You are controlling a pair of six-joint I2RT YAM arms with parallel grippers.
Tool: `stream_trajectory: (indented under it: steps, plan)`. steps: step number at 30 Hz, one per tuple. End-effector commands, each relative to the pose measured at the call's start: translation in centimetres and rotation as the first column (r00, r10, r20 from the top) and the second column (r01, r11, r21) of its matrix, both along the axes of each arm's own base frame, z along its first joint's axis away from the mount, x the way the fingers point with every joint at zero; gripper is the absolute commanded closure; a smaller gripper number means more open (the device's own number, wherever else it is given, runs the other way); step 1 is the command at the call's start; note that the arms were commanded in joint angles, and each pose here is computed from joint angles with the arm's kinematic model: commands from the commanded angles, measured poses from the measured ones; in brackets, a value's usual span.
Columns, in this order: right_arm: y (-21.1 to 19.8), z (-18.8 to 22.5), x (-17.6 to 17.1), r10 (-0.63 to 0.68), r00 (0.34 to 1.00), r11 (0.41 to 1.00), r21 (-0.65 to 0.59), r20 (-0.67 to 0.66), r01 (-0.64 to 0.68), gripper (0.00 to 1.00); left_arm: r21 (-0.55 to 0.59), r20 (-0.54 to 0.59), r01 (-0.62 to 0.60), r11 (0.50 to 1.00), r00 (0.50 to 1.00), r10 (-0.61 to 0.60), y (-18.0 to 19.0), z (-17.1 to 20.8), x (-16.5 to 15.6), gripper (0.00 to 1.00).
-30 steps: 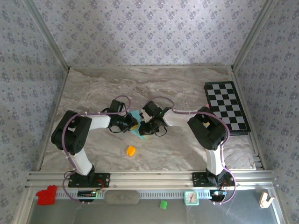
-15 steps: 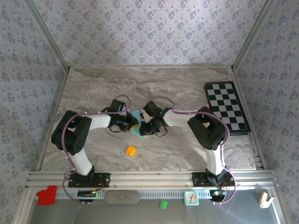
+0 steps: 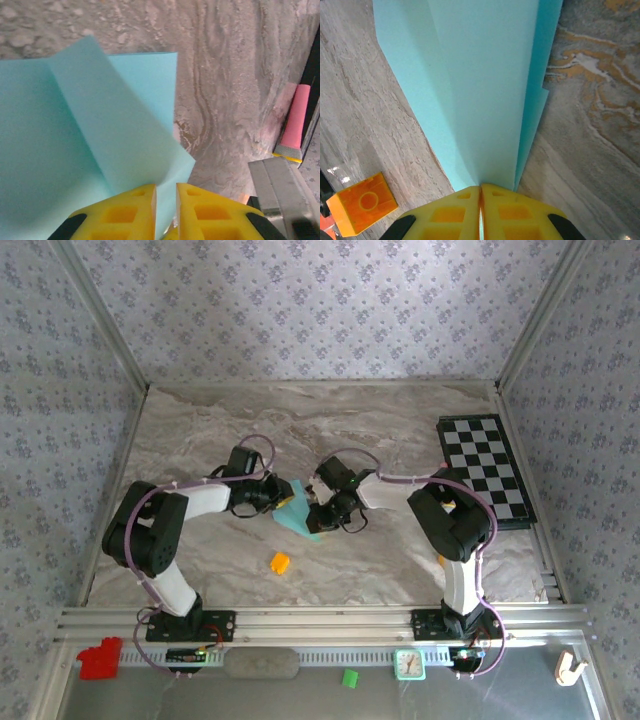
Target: Fold a paper plane with a square sheet of paper (pick it up from the middle)
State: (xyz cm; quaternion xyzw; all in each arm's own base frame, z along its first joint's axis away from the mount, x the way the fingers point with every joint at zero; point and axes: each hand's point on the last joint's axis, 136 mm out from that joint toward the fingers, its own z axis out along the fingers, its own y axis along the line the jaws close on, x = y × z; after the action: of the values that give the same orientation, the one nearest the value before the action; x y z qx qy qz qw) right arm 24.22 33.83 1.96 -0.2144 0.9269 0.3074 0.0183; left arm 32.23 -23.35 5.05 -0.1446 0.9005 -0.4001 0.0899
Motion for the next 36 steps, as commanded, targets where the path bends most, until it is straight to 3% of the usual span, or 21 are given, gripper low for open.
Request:
stream_trajectory:
  steps: [1, 21, 24, 30, 36]
  plan:
    - [-2.2, -1.8, -2.1, 0.018, 0.997, 0.995, -0.093, -0.07, -0.024, 0.9, -0.034, 0.049, 0.048, 0.998, 0.998, -0.046, -1.0, 0.8, 0.3, 0.81]
    - [-2.9, -2.4, -2.2, -0.003, 0.996, 0.992, -0.126, -0.089, -0.008, 0.91, 0.033, -0.023, 0.038, 0.999, 0.999, -0.037, -0.6, -2.9, 0.3, 0.83]
    - [-2.4, -1.8, -1.9, -0.018, 0.996, 0.996, -0.085, -0.083, 0.011, 0.9, 0.074, -0.067, 0.027, 0.997, 0.997, -0.022, 0.1, -4.3, -0.2, 0.84]
    - [0.6, 3.7, 0.9, -0.103, 0.995, 0.991, 0.087, -0.009, 0.104, 0.87, 0.109, -0.122, 0.014, 0.994, 0.993, -0.001, 0.8, -5.7, -1.3, 0.85]
    - [1.5, 3.7, 2.3, -0.159, 0.987, 0.986, 0.063, 0.016, 0.157, 0.89, 0.131, -0.143, 0.001, 0.991, 0.99, 0.018, 1.2, -6.0, -1.5, 0.85]
